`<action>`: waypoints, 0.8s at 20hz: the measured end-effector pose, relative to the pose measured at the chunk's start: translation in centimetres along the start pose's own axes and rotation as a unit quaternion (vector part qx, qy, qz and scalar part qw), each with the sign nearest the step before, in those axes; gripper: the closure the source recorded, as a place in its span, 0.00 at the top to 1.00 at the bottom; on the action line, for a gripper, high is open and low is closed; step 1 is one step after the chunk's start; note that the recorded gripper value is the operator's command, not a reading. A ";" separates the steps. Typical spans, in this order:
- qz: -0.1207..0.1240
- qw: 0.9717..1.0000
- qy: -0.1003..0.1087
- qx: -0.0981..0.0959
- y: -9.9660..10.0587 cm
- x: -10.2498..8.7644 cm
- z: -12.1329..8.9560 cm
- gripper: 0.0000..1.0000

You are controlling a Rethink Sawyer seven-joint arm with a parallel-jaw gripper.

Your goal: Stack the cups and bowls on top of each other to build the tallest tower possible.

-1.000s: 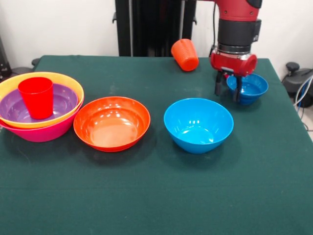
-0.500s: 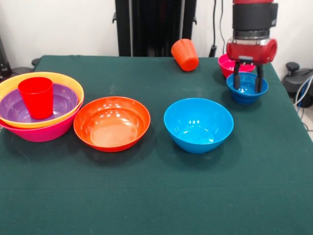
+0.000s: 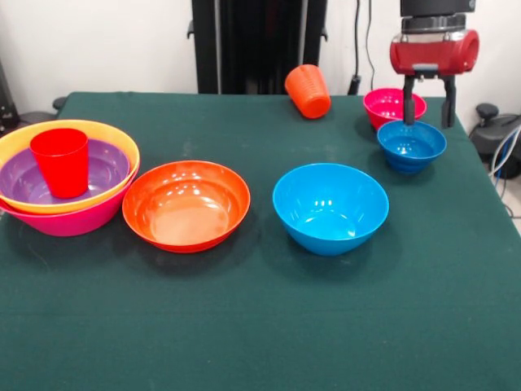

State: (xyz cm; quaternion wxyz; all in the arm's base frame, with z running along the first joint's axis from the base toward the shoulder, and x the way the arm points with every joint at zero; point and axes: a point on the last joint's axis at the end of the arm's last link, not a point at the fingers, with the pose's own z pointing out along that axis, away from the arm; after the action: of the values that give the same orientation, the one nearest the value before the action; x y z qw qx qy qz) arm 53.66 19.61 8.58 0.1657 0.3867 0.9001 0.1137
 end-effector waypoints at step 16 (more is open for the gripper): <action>-0.018 0.999 0.027 0.029 -4.7 3.9 3.7 1.00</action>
State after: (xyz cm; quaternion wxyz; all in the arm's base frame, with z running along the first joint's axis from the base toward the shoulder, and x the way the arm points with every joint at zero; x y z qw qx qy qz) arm 49.46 19.61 2.78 0.1323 0.3717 0.9140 0.0948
